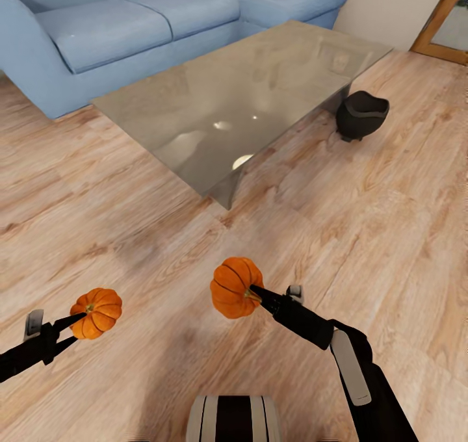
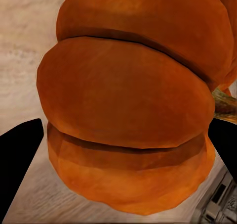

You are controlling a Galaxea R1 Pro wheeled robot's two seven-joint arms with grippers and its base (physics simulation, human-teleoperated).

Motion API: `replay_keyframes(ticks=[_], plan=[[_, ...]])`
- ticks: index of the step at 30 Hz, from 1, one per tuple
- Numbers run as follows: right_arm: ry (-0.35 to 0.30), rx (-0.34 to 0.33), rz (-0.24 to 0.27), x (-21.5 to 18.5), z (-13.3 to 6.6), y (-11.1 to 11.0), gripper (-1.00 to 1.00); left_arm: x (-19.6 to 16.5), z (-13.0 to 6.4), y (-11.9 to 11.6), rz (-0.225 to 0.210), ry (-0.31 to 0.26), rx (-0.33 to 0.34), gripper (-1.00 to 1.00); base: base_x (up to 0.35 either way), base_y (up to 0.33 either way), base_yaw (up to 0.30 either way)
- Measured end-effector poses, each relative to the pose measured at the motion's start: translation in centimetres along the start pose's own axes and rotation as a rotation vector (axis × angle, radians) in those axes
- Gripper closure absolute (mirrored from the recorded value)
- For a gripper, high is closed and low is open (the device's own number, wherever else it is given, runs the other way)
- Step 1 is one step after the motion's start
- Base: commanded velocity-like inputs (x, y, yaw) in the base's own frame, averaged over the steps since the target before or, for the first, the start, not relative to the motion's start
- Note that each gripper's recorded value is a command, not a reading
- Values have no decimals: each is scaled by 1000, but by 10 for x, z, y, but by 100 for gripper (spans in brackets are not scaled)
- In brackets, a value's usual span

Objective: Place each of the two pumpkins and all three candles from the living room inside a cabinet in the living room (use any cabinet), then make sure every cabinet is closed, and position the cauldron so it is next to a table in the living room.

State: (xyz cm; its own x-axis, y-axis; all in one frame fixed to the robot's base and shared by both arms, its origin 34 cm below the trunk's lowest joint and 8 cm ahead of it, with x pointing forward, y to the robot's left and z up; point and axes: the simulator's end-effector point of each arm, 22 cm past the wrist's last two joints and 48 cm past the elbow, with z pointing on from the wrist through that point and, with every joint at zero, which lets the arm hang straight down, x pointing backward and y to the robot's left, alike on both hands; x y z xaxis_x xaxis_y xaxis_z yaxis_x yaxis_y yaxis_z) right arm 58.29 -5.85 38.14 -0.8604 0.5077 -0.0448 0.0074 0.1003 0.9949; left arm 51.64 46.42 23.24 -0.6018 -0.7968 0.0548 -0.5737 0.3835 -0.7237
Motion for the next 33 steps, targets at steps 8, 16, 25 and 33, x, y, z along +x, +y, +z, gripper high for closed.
replay_keyframes(ticks=[8, 16, 25, 33], plan=[[-7, -19, -26, -4, 0, 17, 100, -12, -13, -19, 17, -13, 21, 100, -53, 0, 0], [-11, -35, -56, -8, 0, 35, 100, -15, -19, -34, 34, -24, 46, 100, -306, 0, 0], [-33, -53, -86, -18, -6, 54, 100, -20, -28, -53, 53, -40, 77, 100, -197, 0, -161], [-40, -66, -119, -21, -7, 72, 100, -24, -36, -70, 73, -55, 106, 100, -6, 0, -255]])
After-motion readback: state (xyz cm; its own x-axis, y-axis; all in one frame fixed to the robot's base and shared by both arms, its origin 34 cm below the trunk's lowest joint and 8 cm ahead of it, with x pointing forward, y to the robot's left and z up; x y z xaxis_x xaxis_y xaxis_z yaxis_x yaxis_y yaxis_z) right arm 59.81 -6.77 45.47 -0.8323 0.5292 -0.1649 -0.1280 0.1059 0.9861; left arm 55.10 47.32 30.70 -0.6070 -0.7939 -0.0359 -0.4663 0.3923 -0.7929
